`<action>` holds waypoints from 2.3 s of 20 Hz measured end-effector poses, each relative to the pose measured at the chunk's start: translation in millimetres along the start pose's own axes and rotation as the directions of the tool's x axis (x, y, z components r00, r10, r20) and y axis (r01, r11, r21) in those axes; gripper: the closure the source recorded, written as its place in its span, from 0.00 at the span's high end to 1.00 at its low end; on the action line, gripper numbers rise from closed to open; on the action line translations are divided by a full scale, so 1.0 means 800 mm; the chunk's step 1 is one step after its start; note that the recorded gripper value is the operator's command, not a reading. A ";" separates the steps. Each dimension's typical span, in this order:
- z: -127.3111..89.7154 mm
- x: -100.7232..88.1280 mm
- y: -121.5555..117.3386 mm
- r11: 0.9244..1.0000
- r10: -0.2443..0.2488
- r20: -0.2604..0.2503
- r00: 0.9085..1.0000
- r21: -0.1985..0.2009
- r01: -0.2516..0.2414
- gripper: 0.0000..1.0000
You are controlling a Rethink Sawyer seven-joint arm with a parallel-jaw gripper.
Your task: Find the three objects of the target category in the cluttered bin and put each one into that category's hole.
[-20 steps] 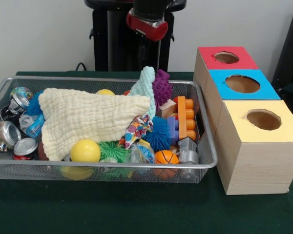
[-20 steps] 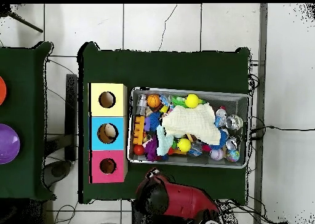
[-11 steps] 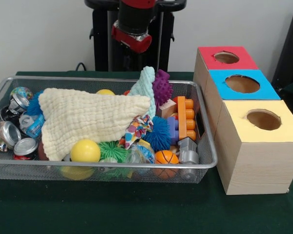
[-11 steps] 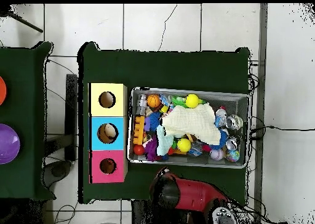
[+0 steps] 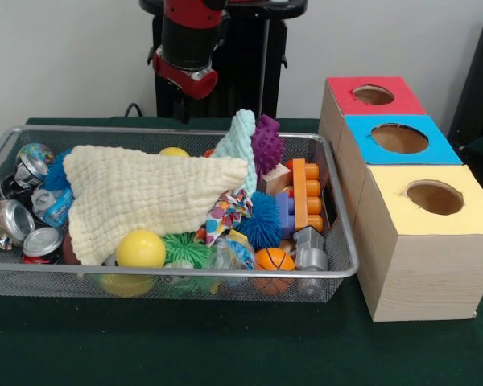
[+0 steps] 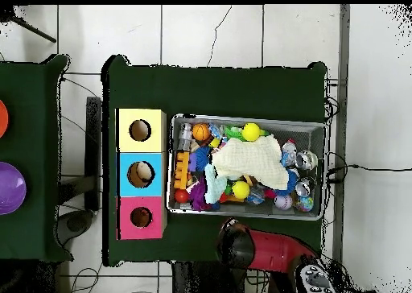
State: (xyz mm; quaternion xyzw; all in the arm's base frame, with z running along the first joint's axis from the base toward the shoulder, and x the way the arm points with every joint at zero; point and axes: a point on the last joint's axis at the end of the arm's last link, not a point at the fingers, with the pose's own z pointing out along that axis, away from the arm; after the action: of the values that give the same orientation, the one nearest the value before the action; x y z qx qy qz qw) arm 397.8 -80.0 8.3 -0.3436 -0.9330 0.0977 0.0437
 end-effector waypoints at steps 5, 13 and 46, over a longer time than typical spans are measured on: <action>0.015 -0.010 -0.004 1.000 -0.002 -0.007 1.000 -0.005 0.002 0.00; 0.041 0.002 0.005 0.998 -0.045 -0.017 0.999 -0.034 0.044 1.00; 0.054 0.007 -0.029 0.996 -0.079 0.041 0.996 0.047 0.077 1.00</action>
State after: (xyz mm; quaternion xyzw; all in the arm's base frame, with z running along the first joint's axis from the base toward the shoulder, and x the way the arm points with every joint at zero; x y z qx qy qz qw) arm 372.5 -100.5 -29.0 -0.3037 -0.9439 0.1246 0.0352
